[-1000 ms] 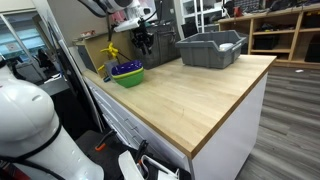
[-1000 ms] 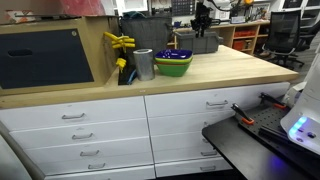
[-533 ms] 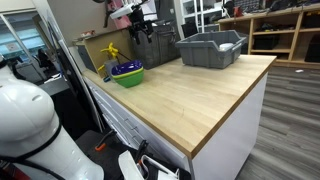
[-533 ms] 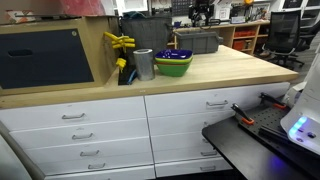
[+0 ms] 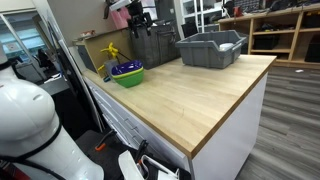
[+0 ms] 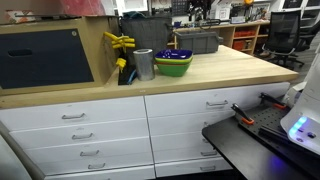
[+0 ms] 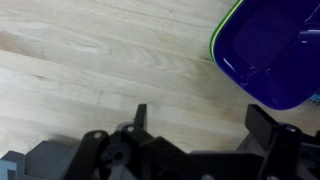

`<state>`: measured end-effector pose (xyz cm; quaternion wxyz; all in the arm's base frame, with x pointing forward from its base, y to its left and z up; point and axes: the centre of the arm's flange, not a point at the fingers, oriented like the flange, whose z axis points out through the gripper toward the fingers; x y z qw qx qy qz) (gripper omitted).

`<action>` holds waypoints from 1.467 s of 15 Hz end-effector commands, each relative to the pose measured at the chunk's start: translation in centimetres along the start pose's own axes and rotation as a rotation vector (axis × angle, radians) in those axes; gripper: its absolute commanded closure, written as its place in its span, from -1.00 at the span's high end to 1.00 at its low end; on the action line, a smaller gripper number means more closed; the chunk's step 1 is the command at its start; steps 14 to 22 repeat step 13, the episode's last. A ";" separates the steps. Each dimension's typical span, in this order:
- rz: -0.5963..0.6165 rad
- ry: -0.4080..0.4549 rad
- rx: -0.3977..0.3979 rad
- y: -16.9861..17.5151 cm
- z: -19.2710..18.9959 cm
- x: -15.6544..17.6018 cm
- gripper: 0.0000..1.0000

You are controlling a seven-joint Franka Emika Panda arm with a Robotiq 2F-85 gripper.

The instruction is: Move the blue bowl forward, then put it in the yellow bowl, then move the bowls to the left

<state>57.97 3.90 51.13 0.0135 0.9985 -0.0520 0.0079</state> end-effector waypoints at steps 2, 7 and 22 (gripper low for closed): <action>-0.004 -0.045 -0.008 -2.7 -0.4 3.0 1.00; -0.022 -0.038 -0.002 -3.2 0.9 2.8 1.00; -0.013 -0.044 -0.003 -3.5 0.9 3.3 1.00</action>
